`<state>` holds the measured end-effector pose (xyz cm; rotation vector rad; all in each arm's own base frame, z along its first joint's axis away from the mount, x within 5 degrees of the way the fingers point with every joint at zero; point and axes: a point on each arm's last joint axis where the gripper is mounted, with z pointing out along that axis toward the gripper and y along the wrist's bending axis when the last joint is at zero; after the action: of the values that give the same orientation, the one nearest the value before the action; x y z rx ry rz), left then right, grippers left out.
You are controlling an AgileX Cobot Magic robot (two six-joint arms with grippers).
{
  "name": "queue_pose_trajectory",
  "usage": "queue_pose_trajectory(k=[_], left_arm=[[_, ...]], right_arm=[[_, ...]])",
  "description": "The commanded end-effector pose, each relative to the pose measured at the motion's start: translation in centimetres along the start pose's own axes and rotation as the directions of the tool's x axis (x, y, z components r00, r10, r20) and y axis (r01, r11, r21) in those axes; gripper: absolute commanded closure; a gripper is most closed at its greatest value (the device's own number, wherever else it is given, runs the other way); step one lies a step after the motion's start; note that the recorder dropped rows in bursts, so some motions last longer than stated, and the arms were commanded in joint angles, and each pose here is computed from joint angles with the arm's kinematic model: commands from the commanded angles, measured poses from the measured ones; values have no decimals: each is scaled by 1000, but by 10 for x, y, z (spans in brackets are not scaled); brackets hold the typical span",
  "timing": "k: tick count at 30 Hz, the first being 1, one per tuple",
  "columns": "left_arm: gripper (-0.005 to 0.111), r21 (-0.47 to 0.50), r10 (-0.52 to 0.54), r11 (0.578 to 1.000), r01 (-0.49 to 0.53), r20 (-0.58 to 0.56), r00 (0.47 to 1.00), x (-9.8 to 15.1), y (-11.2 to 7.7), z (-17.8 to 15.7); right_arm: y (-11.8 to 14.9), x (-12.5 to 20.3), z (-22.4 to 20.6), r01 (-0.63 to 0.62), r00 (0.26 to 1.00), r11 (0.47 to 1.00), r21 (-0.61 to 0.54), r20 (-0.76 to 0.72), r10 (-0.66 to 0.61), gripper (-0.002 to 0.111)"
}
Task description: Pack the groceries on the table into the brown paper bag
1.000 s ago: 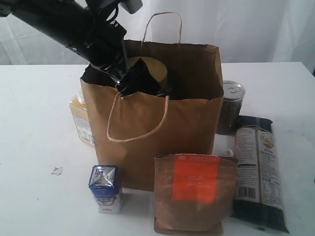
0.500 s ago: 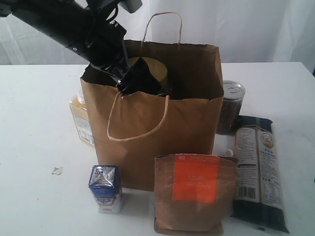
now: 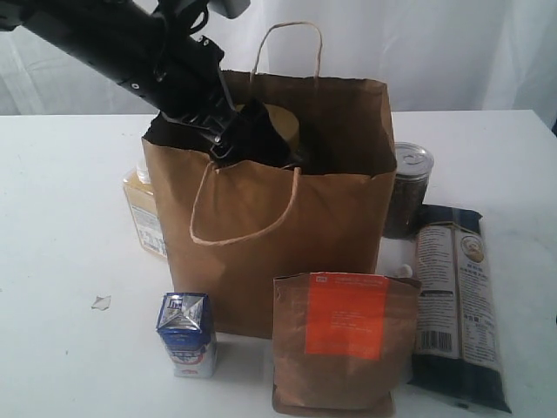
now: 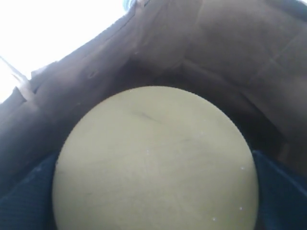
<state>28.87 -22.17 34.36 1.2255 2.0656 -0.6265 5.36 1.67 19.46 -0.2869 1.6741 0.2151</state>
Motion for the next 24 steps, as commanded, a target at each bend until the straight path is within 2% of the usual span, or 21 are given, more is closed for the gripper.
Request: queue_pose_trajectory(k=[1, 5, 8, 11, 13, 14, 16, 17, 18, 19, 20, 21, 22, 23, 24], left_arm=[[1, 51, -45, 998, 45, -2, 999, -1, -8, -7], [2, 74, -38, 997, 38, 2, 999, -3, -13, -14], [2, 40, 96, 994, -97, 28, 995, -5, -12, -17], [2, 39, 39, 998, -40, 42, 998, -8, -13, -21], [2, 31, 133, 990, -134, 51, 990, -10, -14, -24], [2, 18, 148, 989, -149, 62, 987, -11, -13, -24], [2, 46, 73, 996, -77, 71, 995, -13, -15, -24], [2, 66, 99, 993, -103, 57, 993, -13, -17, -25], [2, 62, 168, 983, -171, 48, 985, -11, -17, -25], [2, 62, 163, 984, -165, 39, 986, -10, -15, -22], [2, 81, 88, 993, -91, 34, 996, -9, -17, -22], [2, 136, 140, 980, -145, 48, 989, -12, -24, -28], [2, 112, 231, 966, -234, 41, 972, -10, -22, -27], [2, 76, 103, 992, -105, 40, 994, -8, -15, -20], [2, 75, 66, 995, -69, 44, 997, -10, -15, -22]], right_arm=[[0, 0, 0, 1, 1000, 1000, 5, 10, -1, 108], [0, 0, 0, 1, 1000, 1000, 5, 10, -1, 108], [0, 0, 0, 1, 1000, 1000, 5, 10, -1, 108], [0, 0, 0, 1, 1000, 1000, 5, 10, -1, 108], [0, 0, 0, 1, 1000, 1000, 5, 10, -1, 108], [0, 0, 0, 1, 1000, 1000, 5, 10, -1, 108], [0, 0, 0, 1, 1000, 1000, 5, 10, -1, 108], [0, 0, 0, 1, 1000, 1000, 5, 10, -1, 108], [0, 0, 0, 1, 1000, 1000, 5, 10, -1, 108], [0, 0, 0, 1, 1000, 1000, 5, 10, -1, 108], [0, 0, 0, 1, 1000, 1000, 5, 10, -1, 108], [0, 0, 0, 1, 1000, 1000, 5, 10, -1, 108], [0, 0, 0, 1, 1000, 1000, 5, 10, -1, 108], [0, 0, 0, 1, 1000, 1000, 5, 10, -1, 108], [0, 0, 0, 1, 1000, 1000, 5, 10, -1, 108]])
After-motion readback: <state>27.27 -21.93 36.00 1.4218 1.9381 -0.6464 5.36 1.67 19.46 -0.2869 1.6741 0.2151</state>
